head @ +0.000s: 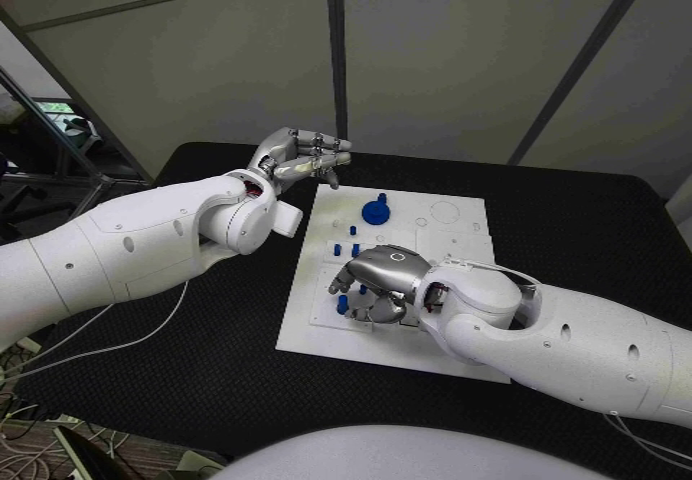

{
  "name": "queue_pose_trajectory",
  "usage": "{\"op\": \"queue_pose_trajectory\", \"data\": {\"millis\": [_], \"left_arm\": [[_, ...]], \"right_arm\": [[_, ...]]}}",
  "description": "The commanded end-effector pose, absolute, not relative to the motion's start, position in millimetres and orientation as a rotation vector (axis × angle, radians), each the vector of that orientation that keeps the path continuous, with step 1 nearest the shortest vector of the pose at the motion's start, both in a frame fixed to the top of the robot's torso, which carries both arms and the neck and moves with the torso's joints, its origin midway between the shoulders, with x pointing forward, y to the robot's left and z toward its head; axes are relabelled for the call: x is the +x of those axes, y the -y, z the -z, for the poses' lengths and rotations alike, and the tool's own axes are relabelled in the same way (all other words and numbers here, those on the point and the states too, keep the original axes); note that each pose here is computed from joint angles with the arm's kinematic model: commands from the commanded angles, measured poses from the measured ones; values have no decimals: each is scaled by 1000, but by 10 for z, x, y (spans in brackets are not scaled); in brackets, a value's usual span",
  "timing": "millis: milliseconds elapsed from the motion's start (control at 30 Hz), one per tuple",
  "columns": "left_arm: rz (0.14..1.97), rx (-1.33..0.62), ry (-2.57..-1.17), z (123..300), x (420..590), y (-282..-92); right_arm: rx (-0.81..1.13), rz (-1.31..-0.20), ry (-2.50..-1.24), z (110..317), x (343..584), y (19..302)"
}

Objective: Assemble the parts on the task board

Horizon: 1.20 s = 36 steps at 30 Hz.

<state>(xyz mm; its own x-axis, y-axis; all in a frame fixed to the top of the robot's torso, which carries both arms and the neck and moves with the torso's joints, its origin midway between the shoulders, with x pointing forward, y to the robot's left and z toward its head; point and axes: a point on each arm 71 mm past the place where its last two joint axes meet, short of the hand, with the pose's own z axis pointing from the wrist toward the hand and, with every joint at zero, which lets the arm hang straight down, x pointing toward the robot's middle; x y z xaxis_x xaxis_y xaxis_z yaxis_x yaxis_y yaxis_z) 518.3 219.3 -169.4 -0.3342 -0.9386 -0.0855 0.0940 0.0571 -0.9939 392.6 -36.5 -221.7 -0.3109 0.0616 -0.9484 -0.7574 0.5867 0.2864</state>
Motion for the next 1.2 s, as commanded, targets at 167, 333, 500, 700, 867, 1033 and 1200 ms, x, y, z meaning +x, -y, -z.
{"op": "queue_pose_trajectory", "data": {"millis": [167, 333, 500, 700, 867, 1033, 1200], "left_arm": [[1451, -909, -1436, 1686, 5180, -2189], [1445, -912, -1436, 1686, 5178, -2218], [1439, -913, -1435, 1688, 5175, -2246], [1430, -915, -1431, 1688, 5169, -2294], [1423, -917, -1432, 1696, 5162, -2325], [1424, -918, -1435, 1706, 5145, -2329], [1431, -916, -1439, 1708, 5132, -2307]], "right_arm": [[-468, -980, -1519, 2061, 3918, 495], [-312, -1011, -1439, 1960, 3899, 836], [-88, -962, -1580, 1992, 3920, 1361], [109, -802, -1773, 2081, 3896, 2033], [136, -737, -1796, 2088, 3869, 2227], [102, -635, -1805, 2118, 3804, 2322], [79, -550, -1833, 2183, 3769, 2354]]}}
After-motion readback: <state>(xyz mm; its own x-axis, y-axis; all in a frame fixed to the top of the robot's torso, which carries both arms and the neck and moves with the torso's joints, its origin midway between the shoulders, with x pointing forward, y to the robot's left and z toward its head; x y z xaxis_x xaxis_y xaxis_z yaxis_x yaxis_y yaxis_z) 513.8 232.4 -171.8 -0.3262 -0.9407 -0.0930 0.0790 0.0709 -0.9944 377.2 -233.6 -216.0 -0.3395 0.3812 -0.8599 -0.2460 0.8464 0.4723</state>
